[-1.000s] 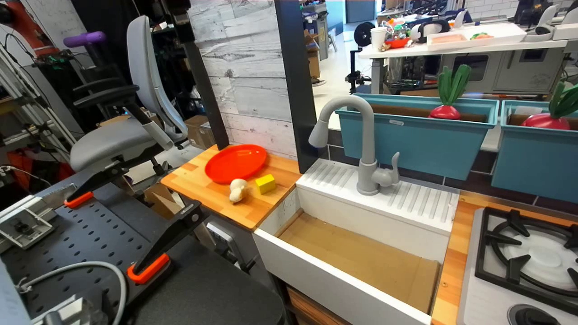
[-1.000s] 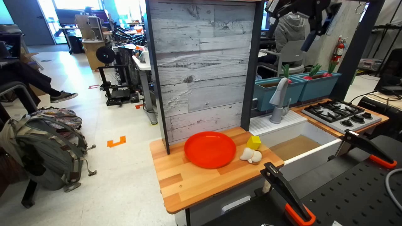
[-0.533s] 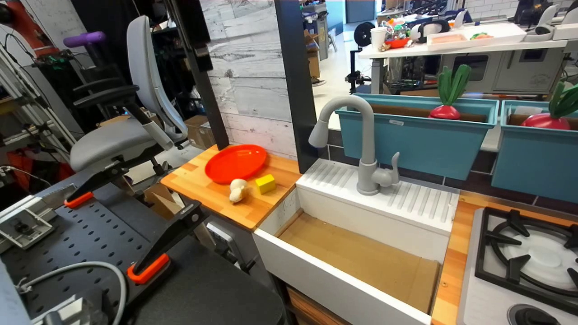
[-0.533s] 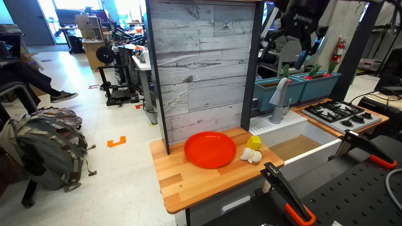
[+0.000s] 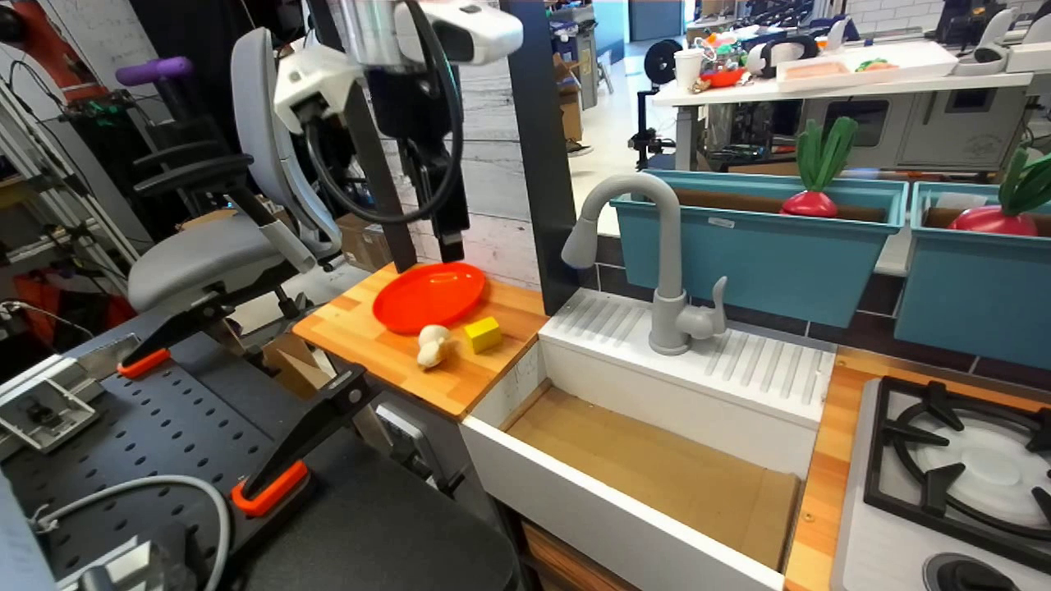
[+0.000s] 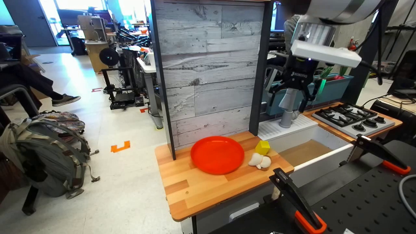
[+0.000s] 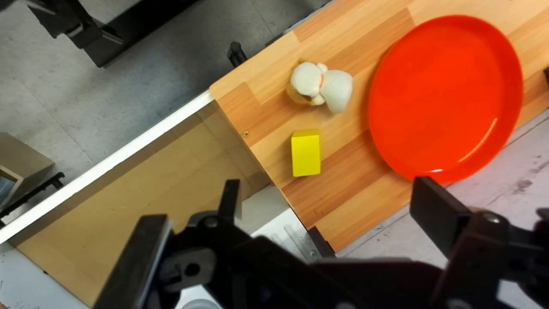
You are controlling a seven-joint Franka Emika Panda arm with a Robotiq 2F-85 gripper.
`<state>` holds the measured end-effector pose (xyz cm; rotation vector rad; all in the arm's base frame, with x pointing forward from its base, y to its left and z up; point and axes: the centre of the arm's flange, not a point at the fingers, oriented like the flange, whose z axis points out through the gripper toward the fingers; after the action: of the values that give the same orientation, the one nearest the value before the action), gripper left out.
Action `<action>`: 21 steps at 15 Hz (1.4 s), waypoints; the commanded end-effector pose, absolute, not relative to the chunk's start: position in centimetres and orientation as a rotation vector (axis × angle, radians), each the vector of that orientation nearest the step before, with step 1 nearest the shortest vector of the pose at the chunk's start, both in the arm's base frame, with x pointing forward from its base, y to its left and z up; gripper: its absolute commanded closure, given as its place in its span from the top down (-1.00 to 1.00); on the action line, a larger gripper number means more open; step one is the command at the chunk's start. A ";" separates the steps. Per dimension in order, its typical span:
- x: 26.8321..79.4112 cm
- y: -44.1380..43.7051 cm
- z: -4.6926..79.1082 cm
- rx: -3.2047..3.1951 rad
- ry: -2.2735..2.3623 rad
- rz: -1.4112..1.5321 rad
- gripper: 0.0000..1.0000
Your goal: Move the yellow block to the left
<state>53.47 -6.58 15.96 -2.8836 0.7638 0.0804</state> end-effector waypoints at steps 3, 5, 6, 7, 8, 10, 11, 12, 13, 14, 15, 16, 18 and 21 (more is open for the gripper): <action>56.5 -8.3 8.8 -2.893 0.866 0.045 1.00; 56.9 -8.4 6.5 -2.901 0.879 0.064 1.00; 56.9 -8.3 5.6 -2.901 0.882 0.072 1.00; 57.0 -8.1 4.8 -2.902 0.883 0.080 1.00; 57.1 -7.8 4.2 -2.904 0.877 0.084 1.00; 57.4 -7.1 3.2 -2.903 0.861 0.105 1.00; 57.5 -6.8 2.7 -2.906 0.855 0.109 1.00; 57.7 -6.6 2.4 -2.907 0.851 0.114 1.00; 57.9 -6.5 2.0 -2.907 0.847 0.119 1.00; 58.1 -6.4 1.7 -2.905 0.852 0.118 1.00; 58.3 -6.4 1.5 -2.901 0.850 0.132 0.50; 58.5 -6.5 1.3 -2.896 0.856 0.136 0.47; 58.9 -6.7 1.0 -2.889 0.866 0.140 0.16; 59.4 -7.0 0.5 -2.885 0.888 0.141 -0.29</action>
<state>58.10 -6.53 1.28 -2.8955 0.8627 0.1305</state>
